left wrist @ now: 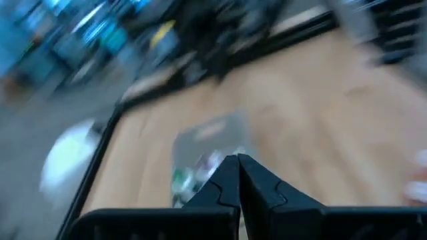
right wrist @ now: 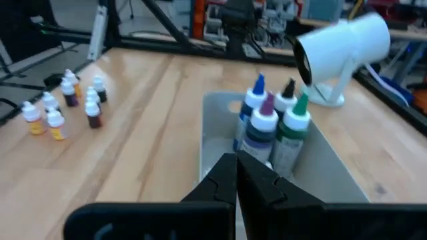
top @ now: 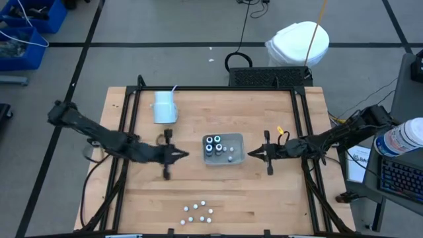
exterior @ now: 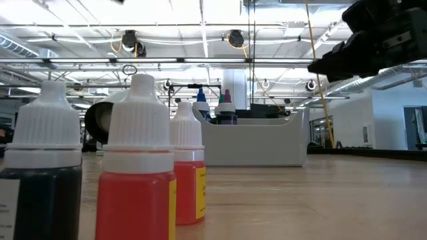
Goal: Pick & Place food coloring
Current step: Put the small orange food coloring bottle into the white container
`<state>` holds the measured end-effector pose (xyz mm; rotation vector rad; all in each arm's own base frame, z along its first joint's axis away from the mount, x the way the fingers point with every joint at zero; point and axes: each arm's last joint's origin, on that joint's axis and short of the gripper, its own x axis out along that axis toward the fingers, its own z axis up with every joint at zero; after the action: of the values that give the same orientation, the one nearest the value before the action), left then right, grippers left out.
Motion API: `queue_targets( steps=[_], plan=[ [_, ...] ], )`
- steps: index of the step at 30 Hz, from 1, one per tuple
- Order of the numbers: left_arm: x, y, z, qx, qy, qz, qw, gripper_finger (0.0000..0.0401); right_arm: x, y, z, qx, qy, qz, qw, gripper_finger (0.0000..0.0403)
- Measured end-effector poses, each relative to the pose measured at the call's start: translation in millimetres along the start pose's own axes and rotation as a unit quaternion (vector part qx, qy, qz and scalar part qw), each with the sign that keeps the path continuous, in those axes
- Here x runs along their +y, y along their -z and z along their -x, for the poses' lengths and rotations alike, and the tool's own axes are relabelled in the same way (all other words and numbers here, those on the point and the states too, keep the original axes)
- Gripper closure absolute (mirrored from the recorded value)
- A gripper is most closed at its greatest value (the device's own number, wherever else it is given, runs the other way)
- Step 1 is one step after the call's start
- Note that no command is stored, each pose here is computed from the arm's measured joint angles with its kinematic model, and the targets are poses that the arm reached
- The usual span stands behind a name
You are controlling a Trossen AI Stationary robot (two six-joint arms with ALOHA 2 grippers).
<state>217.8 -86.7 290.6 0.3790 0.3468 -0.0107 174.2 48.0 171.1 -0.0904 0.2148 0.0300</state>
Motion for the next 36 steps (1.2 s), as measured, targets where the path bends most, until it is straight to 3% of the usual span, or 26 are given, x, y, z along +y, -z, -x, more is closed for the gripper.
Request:
queue_targets(
  steps=[2, 5, 12, 15, 21, 28, 36],
  plan=[
    [7.4, -5.4, 18.2, -0.054, 0.043, -0.024, 0.997, 0.0397, 2.5, -1.5, 0.7, -0.008, -0.007, 0.008, 1.0, 0.0403],
    [22.6, -1.1, 35.9, -0.127, 0.048, -0.009, 0.991, 0.0397, 5.8, -2.0, 1.5, -0.011, -0.016, 0.016, 1.0, 0.0403],
    [26.8, 50.4, 32.0, -0.16, 0.019, 0.146, 0.976, 0.0398, 12.8, -6.6, 3.9, -0.036, -0.035, 0.027, 0.998, 0.0403],
    [13.6, 73.8, 23.5, -0.167, 0.024, 0.14, 0.976, 0.0399, 14.5, -9.0, 4.7, -0.048, -0.039, 0.039, 0.997, 0.0403],
    [-0.6, 108.0, 15.4, -0.178, -0.012, 0.149, 0.973, 0.0399, 14.9, -11.2, 5.1, -0.06, -0.039, 0.043, 0.997, 0.0403],
    [-6.0, 119.2, 8.7, -0.15, -0.01, 0.148, 0.978, 0.0396, 17.5, -19.9, 0.3, -0.065, -0.041, 0.026, 0.997, 0.0403],
    [-6.3, 119.1, 7.3, -0.148, -0.013, 0.127, 0.981, 0.0394, 55.2, -46.3, -45.6, 0.019, -0.061, 0.038, 0.997, 0.0403]
  ],
)
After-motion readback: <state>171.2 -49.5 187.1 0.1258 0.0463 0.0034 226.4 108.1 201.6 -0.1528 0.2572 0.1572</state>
